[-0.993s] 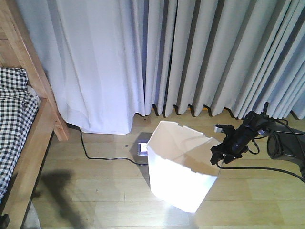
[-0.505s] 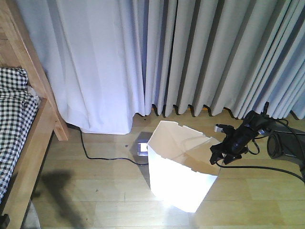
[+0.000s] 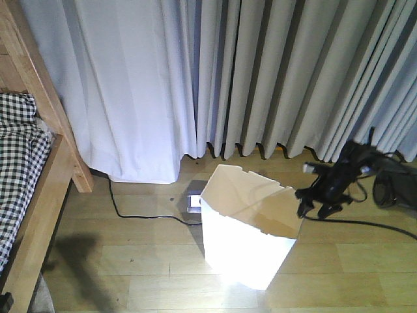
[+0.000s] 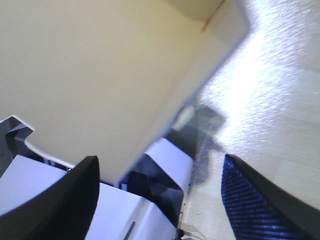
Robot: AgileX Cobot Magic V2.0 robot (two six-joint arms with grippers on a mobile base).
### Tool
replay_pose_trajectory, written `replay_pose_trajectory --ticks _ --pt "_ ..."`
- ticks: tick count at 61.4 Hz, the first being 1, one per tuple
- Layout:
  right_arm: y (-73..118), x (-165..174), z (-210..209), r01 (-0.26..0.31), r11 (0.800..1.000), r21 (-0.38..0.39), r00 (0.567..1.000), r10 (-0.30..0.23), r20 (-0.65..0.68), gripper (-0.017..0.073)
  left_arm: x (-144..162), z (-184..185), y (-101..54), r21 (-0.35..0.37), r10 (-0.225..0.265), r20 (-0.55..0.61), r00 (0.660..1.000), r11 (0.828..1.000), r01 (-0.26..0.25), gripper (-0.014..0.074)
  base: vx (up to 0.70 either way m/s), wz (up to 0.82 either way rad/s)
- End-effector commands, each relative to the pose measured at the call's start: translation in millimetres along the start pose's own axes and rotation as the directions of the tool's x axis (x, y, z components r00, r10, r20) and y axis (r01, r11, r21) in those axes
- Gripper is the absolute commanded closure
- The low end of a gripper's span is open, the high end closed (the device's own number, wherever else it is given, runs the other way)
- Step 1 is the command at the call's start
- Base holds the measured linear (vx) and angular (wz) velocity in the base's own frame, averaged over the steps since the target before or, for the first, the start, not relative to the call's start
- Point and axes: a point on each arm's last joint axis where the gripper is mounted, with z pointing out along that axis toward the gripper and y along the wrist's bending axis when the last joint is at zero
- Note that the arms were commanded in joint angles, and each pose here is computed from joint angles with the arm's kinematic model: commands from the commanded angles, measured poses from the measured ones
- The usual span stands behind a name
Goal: Move trash bin to bedside with robot
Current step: 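Open the right gripper and raise it off the bin rim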
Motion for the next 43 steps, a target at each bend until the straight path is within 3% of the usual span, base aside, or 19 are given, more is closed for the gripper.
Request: replay_pose_trajectory --ticks 1,18,32,43 --pt "5.0 -8 -57 0.016 0.998 0.053 0.998 -0.020 0.066 0.0064 -1 0 0.1 -0.004 -0.004 0.072 0.997 1.000 0.005 0.0601 0.00 -0.01" --pt "24.3 40 -94 -0.029 0.985 0.172 0.980 -0.006 0.200 0.0064 -1 0 0.1 -0.004 -0.004 0.072 0.997 1.000 0.005 0.0601 0.00 0.00" --pt "56.6 102 -150 -0.050 0.961 0.272 0.935 -0.050 0.351 0.0064 -1 0 0.1 -0.004 -0.004 0.072 0.997 1.000 0.005 0.0601 0.00 0.00" --pt "88.4 139 -212 -0.041 0.947 0.319 0.883 -0.115 0.455 0.0064 -1 0 0.1 -0.004 -0.004 0.072 0.997 1.000 0.005 0.0601 0.00 0.00"
